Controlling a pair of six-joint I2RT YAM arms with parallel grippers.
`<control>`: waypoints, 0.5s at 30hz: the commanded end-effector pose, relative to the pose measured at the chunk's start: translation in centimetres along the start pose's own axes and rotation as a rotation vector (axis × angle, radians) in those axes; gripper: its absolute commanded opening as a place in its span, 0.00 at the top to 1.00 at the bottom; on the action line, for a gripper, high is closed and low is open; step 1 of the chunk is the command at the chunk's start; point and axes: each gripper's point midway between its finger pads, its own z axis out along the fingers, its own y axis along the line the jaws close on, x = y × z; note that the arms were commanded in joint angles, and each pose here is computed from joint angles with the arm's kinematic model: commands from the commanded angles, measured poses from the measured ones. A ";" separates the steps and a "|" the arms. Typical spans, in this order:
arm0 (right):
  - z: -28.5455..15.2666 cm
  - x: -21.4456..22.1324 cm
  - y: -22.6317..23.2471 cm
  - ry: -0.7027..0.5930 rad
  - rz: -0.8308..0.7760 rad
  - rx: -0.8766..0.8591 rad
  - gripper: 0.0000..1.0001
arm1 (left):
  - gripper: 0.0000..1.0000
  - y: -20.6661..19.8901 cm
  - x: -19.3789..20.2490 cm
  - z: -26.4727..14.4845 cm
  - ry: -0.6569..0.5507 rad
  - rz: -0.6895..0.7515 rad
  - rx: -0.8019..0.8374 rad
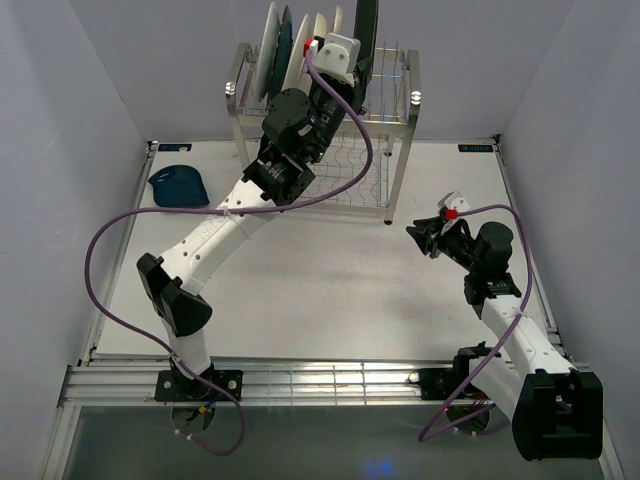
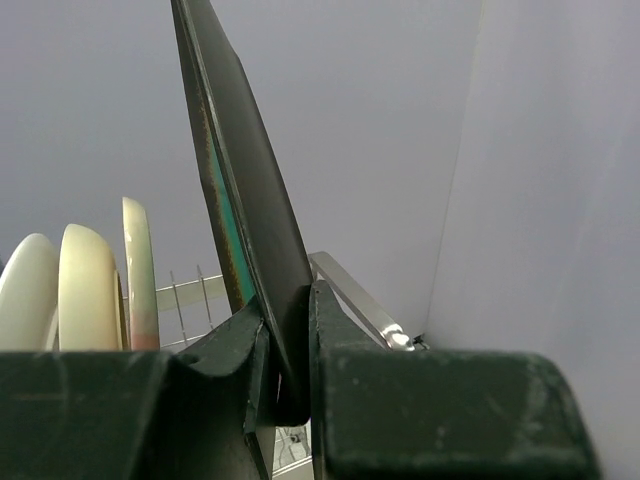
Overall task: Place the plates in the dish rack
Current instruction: Insert the plate into the dish rack.
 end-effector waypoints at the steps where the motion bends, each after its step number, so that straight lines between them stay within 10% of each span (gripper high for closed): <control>1: 0.1 -1.2 -0.1 -0.043 -0.035 -0.007 0.66 | 1.00 1.9 -14.2 -1.6 -0.369 -0.090 0.044; 15: 0.3 -0.9 0.0 -0.033 -0.029 -0.024 0.66 | 1.00 3.4 -13.4 0.5 -0.394 -0.079 0.065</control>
